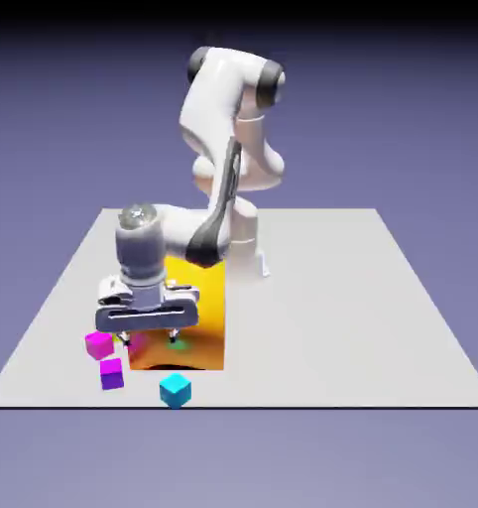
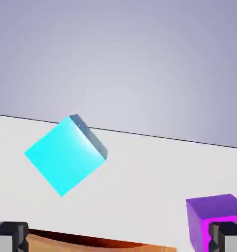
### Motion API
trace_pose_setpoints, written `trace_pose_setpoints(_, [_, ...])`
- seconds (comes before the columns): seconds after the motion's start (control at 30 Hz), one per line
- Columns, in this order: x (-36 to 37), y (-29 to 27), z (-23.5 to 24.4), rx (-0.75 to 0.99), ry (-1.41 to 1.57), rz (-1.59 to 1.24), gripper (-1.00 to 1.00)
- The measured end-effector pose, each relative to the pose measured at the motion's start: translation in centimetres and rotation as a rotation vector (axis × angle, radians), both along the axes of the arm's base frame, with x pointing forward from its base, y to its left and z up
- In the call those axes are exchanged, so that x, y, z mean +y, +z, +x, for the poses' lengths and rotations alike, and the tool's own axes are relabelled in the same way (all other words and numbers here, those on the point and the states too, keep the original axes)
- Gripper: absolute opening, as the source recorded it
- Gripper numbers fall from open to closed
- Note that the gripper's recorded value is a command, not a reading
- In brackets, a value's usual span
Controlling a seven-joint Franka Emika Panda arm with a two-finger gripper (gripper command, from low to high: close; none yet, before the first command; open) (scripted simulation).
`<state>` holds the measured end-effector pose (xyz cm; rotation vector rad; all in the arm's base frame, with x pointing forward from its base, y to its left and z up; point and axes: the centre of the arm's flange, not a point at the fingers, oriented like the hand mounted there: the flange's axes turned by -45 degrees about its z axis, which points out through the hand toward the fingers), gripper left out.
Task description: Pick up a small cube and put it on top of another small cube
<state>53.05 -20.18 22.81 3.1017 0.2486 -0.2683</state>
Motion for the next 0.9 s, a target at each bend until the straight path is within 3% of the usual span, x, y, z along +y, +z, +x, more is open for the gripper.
trace_pose_setpoints(0.4, [-6.4,-5.3,1.1,0.301,0.101,-0.060,0.00])
trace_pose_setpoints(0.5, [-7.0,-11.7,-1.2,0.301,0.101,-0.060,0.00])
trace_pose_setpoints(0.53, [-7.0,-11.8,-1.2,0.301,0.101,-0.060,-1.00])
trace_pose_setpoints(0.6, [-7.0,-11.8,-1.2,0.300,0.101,-0.059,-1.00])
trace_pose_setpoints(0.73, [-8.5,-3.9,1.0,0.251,0.077,-0.051,-1.00])
trace_pose_setpoints(0.9, [-14.8,-3.2,-6.5,0.239,-0.418,0.011,-1.00])
